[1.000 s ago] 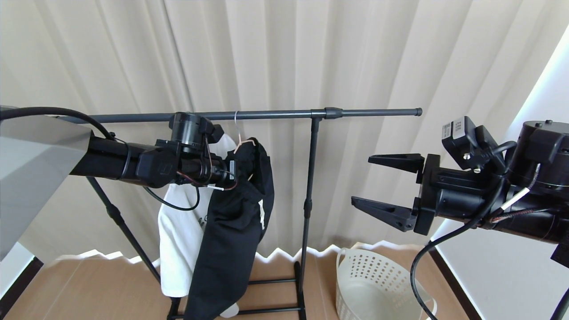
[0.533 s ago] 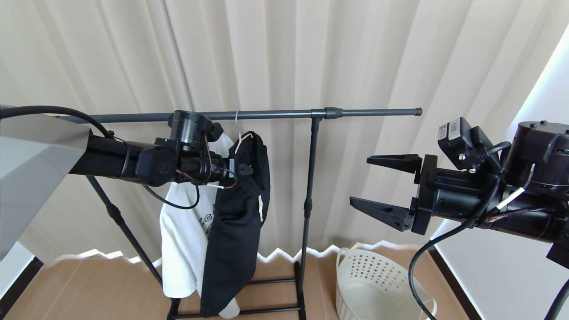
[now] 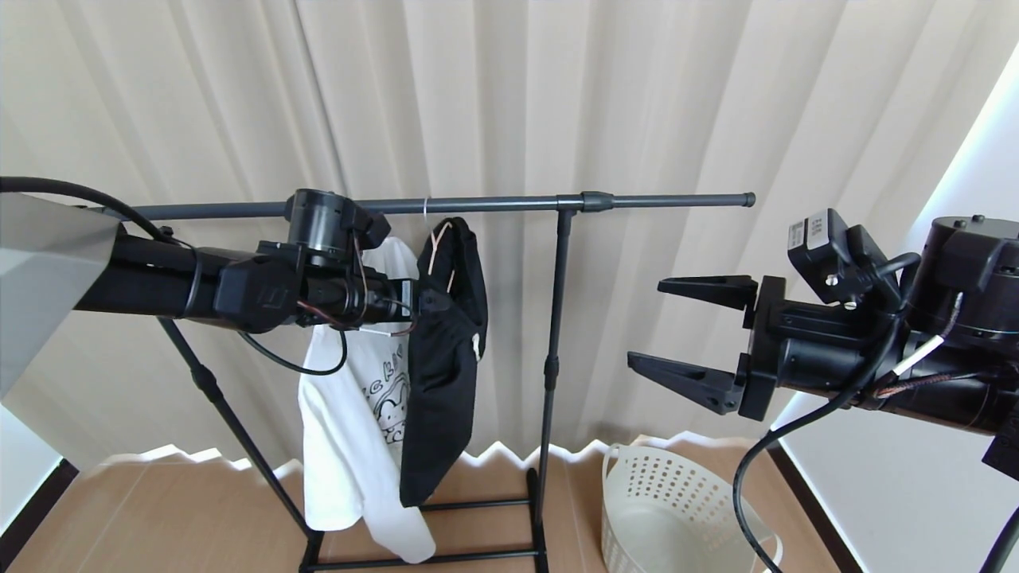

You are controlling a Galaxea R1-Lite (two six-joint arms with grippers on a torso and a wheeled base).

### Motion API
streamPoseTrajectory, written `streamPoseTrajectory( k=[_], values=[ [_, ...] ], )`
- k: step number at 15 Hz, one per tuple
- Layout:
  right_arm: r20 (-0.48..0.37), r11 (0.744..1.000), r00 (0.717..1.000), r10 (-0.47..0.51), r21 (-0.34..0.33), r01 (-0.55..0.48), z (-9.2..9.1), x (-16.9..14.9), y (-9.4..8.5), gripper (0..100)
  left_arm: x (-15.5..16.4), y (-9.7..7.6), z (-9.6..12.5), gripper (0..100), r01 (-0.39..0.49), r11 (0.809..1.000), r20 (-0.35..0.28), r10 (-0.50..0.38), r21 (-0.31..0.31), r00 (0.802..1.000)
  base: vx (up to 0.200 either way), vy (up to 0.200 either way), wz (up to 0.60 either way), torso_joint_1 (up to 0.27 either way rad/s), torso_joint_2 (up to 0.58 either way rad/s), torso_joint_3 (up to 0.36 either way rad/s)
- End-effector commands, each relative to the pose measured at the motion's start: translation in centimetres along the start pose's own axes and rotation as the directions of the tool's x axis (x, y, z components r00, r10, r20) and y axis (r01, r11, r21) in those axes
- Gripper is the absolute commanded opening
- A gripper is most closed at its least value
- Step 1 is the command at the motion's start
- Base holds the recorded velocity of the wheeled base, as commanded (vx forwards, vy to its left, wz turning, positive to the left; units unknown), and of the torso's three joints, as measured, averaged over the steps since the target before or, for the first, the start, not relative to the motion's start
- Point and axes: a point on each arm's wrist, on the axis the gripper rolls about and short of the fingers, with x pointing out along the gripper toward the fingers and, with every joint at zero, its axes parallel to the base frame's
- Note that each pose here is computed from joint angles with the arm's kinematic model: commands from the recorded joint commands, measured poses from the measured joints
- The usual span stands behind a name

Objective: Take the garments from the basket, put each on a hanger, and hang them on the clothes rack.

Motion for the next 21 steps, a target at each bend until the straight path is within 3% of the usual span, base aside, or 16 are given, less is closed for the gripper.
streamPoseTrajectory(
  k=[1,4,9,11,13,15,16,17,18,21],
  values=[
    [-0.002,1.0,1.0,0.0,0.002,0.0,-0.1,0.1,0.0,100,-4.5,-0.7,0.8,100,0.008,1.0,0.058,-0.009,0.007,0.998,0.0,0.0,0.0,0.0,0.0,0.0],
    [-0.011,1.0,1.0,-0.004,0.008,0.004,-0.3,0.1,0.1,100,-10.6,-1.4,0.3,100,0.018,1.0,0.116,-0.019,0.006,0.993,0.0,0.0,0.0,0.0,0.0,0.0],
    [0.046,0.999,0.999,-0.023,-0.033,0.024,-0.1,-0.8,0.7,100,-18.0,-1.5,-4.9,100,0.017,1.0,0.118,-0.018,0.004,0.993,0.0,0.0,0.0,0.0,0.0,0.0],
    [0.061,0.987,0.987,-0.149,-0.046,0.151,-0.1,-1.7,0.9,100,-19.9,-1.3,-7.5,100,0.001,1.0,0.107,-0.001,0.003,0.994,0.0,0.0,0.0,0.0,0.0,0.0],
    [0.049,0.953,0.953,-0.298,-0.036,0.3,0.2,-3.0,1.4,100,-21.4,-1.3,-8.7,100,-0.026,1.0,0.129,0.026,0.001,0.991,0.0,0.0,0.0,0.0,0.0,0.0],
    [0.013,0.902,0.902,-0.432,0.019,0.431,-0.3,-5.4,2.8,100,-22.8,-1.2,-10.5,100,-0.071,0.997,0.139,0.07,0.002,0.988,0.0,0.0,0.0,0.0,0.0,0.0],
    [-0.028,0.871,0.871,-0.49,0.03,0.49,-1.5,-7.2,4.3,100,-23.9,-1.2,-12.2,100,-0.117,0.993,0.15,0.114,0.014,0.982,0.0,0.0,0.0,0.0,0.0,0.0],
    [-0.094,0.865,0.863,-0.497,0.028,0.501,-4.1,-9.5,7.0,100,-25.1,-1.1,-15.0,100,-0.151,0.988,0.153,0.145,0.027,0.977,0.0,0.0,0.0,0.0,0.0,0.0],
    [-0.147,0.876,0.869,-0.473,0.024,0.482,-6.6,-11.4,9.2,100,-25.9,-0.7,-17.3,100,-0.167,0.986,0.15,0.16,0.031,0.976,0.0,0.0,0.0,0.0,0.0,0.0],
    [-0.199,0.87,0.86,-0.47,0.057,0.489,-8.5,-15.7,12.0,100,-27.4,0.5,-23.4,100,-0.173,0.984,0.154,0.167,0.031,0.974,0.0,0.0,0.0,0.0,0.0,0.0]
  ],
)
